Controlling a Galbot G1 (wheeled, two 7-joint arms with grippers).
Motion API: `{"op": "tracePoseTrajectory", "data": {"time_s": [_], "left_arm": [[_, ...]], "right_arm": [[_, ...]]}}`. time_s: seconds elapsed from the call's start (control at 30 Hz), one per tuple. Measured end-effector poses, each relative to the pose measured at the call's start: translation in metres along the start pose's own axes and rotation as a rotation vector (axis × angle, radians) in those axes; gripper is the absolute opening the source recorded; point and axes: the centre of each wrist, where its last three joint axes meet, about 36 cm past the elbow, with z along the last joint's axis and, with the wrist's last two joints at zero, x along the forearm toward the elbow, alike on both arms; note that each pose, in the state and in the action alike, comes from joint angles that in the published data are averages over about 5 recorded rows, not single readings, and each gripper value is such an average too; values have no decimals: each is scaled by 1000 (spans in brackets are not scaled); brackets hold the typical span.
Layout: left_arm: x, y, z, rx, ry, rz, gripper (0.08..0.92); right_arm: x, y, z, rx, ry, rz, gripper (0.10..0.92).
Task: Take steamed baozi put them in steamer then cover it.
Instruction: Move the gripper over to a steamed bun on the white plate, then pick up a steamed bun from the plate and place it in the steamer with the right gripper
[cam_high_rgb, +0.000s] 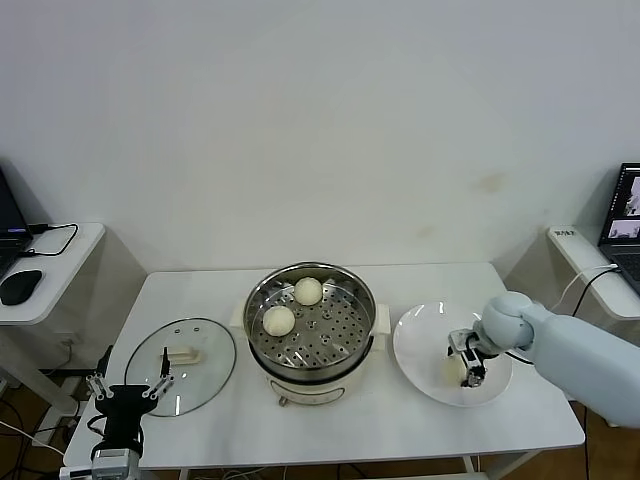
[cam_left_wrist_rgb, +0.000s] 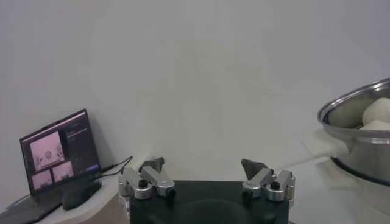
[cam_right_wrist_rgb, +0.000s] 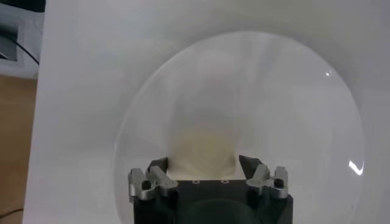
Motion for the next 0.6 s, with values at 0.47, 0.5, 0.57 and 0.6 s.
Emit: {"op": "tracePoseTrajectory", "data": {"time_s": [0.47,0.5,0.57,0.6], "left_arm": [[-3,1,-5,0,-21,1,823],[-4,1,-6,1,-22,2,823],[-4,0,-7,3,-24,4,823],[-4,0,-7,3,-25,5,823]], "right_arm": [[65,-26,-1,-22,-36,49,628],[73,-31,-1,-25,-40,60,628],[91,-41,-2,-30,-50,83,628],[100,-46,-3,-31,-55,95,628]]}}
